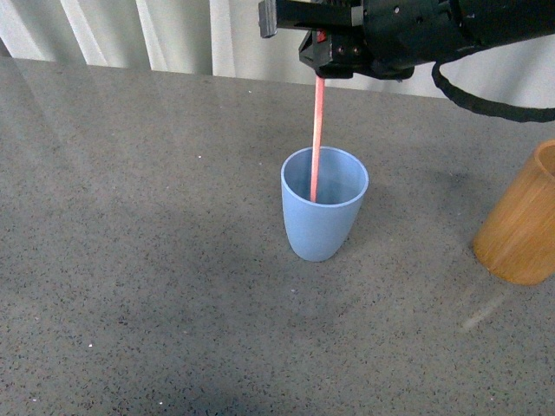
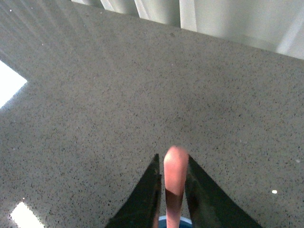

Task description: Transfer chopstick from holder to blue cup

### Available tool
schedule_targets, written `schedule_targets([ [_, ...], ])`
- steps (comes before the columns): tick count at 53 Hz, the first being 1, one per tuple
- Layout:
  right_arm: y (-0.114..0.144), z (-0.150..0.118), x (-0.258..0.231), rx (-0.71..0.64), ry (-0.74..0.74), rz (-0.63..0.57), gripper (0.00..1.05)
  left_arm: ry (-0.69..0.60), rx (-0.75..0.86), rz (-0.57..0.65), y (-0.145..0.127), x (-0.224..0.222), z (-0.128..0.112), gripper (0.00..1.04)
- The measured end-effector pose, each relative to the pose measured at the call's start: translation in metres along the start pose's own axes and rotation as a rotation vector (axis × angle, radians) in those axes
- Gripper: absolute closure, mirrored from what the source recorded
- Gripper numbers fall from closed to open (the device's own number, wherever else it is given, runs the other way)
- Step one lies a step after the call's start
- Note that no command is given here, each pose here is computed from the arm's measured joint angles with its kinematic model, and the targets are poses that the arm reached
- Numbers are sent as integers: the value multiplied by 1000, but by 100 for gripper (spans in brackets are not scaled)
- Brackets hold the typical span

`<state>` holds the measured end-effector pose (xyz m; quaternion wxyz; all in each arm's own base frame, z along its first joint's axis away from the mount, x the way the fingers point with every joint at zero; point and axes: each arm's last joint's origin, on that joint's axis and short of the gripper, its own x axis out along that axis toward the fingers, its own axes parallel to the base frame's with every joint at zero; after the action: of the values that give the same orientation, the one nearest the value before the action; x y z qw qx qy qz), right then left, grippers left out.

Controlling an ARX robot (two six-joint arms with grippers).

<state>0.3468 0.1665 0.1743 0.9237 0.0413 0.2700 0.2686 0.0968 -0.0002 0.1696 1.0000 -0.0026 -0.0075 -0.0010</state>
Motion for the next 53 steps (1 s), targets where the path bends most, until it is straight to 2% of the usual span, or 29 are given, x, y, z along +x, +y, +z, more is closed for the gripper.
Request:
schedule_targets([
  [12,-4,0,-11,6,-45,-27,54,0,0,0,0,0,0,101],
  [14,-6,2,-16,3,-97,-78,49,0,0,0,0,0,0,101],
  [15,-9,4,-24,-24,-204,-181,54,0,0,0,0,0,0,101],
  [17,-12,5,-34,-54,-310,-290,59,0,0,0,0,0,0,101],
  [22,-24,2,-69,-60,-512,-487,73,0,0,3,0,0,0,101],
  [26,-34,-8,-98,-63,-586,-535,87,0,0,3,0,0,0,101],
  [31,-42,-29,-118,-74,-570,-548,103,0,0,0,0,0,0,101],
  [36,-46,-49,-132,-83,-533,-543,104,0,0,0,0,0,0,101],
  [53,-50,-86,-180,-82,-542,-549,104,0,0,0,0,0,0,101],
])
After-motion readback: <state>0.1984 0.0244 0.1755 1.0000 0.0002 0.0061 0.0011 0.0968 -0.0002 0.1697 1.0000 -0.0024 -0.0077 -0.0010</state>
